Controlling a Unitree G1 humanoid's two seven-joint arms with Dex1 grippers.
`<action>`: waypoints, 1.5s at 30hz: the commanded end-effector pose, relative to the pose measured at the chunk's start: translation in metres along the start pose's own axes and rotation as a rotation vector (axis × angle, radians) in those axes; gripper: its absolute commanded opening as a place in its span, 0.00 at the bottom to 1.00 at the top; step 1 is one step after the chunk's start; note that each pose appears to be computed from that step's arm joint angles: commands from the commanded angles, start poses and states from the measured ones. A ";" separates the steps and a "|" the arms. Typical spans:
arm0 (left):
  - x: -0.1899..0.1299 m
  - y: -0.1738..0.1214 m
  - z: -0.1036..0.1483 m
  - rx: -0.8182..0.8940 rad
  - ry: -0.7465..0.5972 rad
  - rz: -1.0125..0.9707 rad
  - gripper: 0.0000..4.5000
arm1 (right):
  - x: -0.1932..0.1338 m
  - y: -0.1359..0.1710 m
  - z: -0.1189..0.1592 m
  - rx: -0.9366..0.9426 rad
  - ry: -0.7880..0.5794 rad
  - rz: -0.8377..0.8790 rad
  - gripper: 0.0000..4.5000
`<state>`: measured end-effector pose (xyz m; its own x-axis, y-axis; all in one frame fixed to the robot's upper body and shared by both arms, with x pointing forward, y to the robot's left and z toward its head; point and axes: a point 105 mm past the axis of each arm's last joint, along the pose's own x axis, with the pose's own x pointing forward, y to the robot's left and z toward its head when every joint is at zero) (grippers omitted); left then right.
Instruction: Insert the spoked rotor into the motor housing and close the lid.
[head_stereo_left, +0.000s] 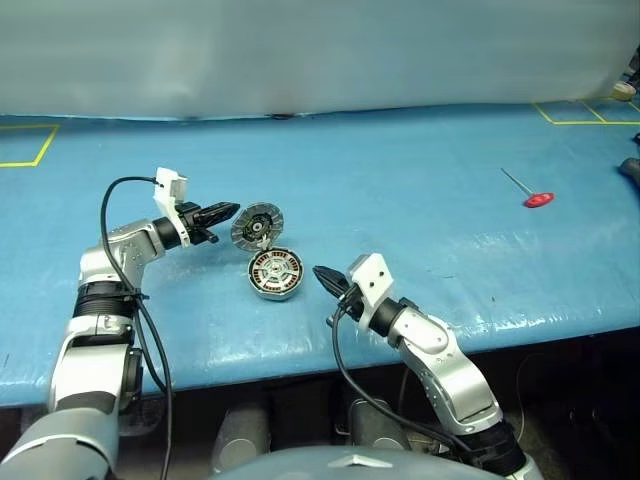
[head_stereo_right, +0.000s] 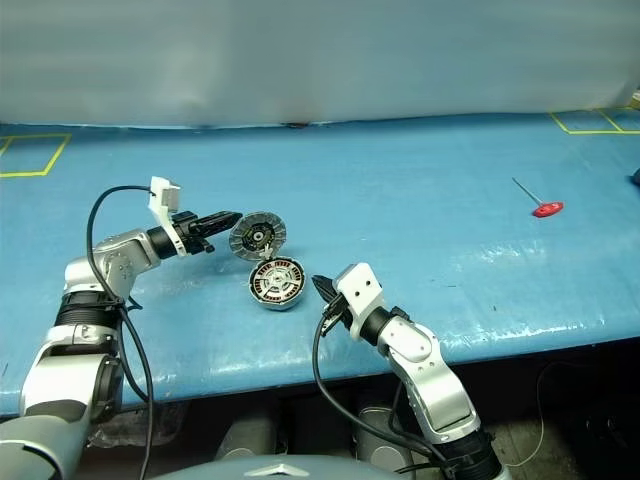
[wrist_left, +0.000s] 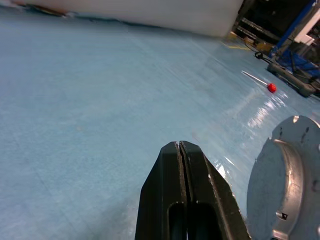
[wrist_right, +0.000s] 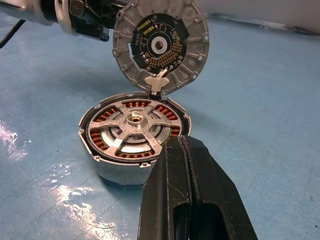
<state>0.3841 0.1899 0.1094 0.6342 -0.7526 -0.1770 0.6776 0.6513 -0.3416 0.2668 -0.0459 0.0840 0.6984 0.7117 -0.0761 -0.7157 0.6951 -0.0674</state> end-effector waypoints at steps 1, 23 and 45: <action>0.008 -0.011 0.013 0.042 0.020 -0.072 0.01 | -0.002 -0.002 0.014 -0.021 -0.048 -0.023 0.00; 0.014 -0.062 -0.001 0.090 0.162 -0.352 0.01 | 0.004 -0.006 0.006 -0.017 -0.021 -0.048 0.00; 0.010 -0.081 -0.048 0.090 0.354 -0.435 0.01 | 0.003 -0.010 0.003 -0.007 -0.014 -0.079 0.00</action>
<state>0.3206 0.1260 0.0862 0.1556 -0.9304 -0.3319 0.8714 0.2875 -0.3975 0.2754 -0.0477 0.0809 0.7420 0.6653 -0.0827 -0.6703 0.7385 -0.0733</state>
